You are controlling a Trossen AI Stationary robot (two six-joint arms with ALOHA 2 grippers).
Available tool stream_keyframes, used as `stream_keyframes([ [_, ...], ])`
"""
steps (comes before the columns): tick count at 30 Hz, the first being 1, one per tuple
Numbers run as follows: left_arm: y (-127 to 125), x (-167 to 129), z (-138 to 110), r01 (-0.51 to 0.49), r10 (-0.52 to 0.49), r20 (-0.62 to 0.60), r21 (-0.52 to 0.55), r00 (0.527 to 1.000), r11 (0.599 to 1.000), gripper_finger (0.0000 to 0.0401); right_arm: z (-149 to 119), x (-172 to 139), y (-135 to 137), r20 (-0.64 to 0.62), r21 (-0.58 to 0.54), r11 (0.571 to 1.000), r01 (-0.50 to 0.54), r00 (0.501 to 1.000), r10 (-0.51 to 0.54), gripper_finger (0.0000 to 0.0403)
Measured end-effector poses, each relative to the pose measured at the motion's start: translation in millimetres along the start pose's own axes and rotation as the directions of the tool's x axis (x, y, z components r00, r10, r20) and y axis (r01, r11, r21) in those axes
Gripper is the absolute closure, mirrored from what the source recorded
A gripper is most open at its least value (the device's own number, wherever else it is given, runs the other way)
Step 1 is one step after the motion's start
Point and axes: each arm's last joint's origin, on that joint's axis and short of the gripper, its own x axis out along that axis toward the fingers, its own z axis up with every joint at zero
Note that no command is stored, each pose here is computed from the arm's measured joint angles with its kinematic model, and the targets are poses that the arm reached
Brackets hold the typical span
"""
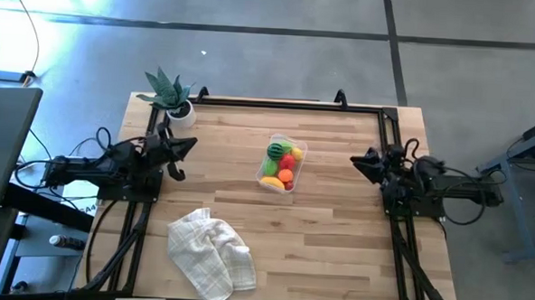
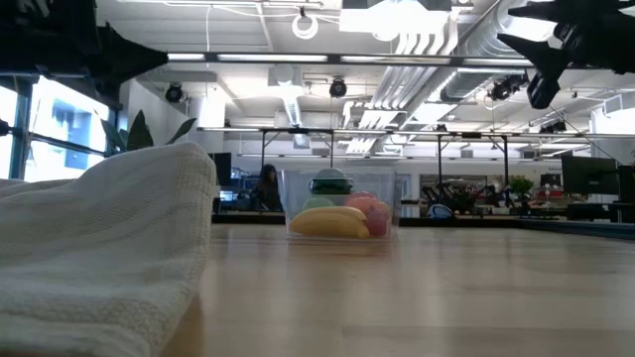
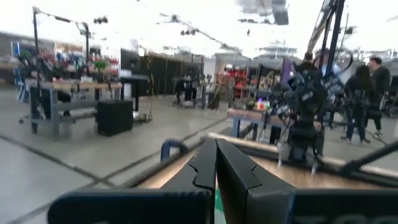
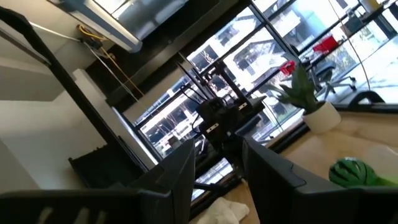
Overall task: Pick and placing Produce into tupperware
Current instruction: Return to Home Position
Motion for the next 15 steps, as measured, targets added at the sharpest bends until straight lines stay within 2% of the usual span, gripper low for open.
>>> stream_keyframes([
  [10, -1.1, 0.9, -14.6, 0.020, -0.020, 0.007, -0.010, 1.000, 1.000, 0.0398, -8.1, -0.2, -6.3, -0.049, 0.009, 0.999, 0.038, 0.998, -0.038, 0.0277],
  [15, -1.6, 0.9, -15.9, 0.038, -0.037, -0.006, 0.049, 0.999, 0.998, 0.0398, -12.5, -0.7, -9.7, -0.094, -0.010, 0.997, 0.073, 0.993, -0.073, 0.0277],
])
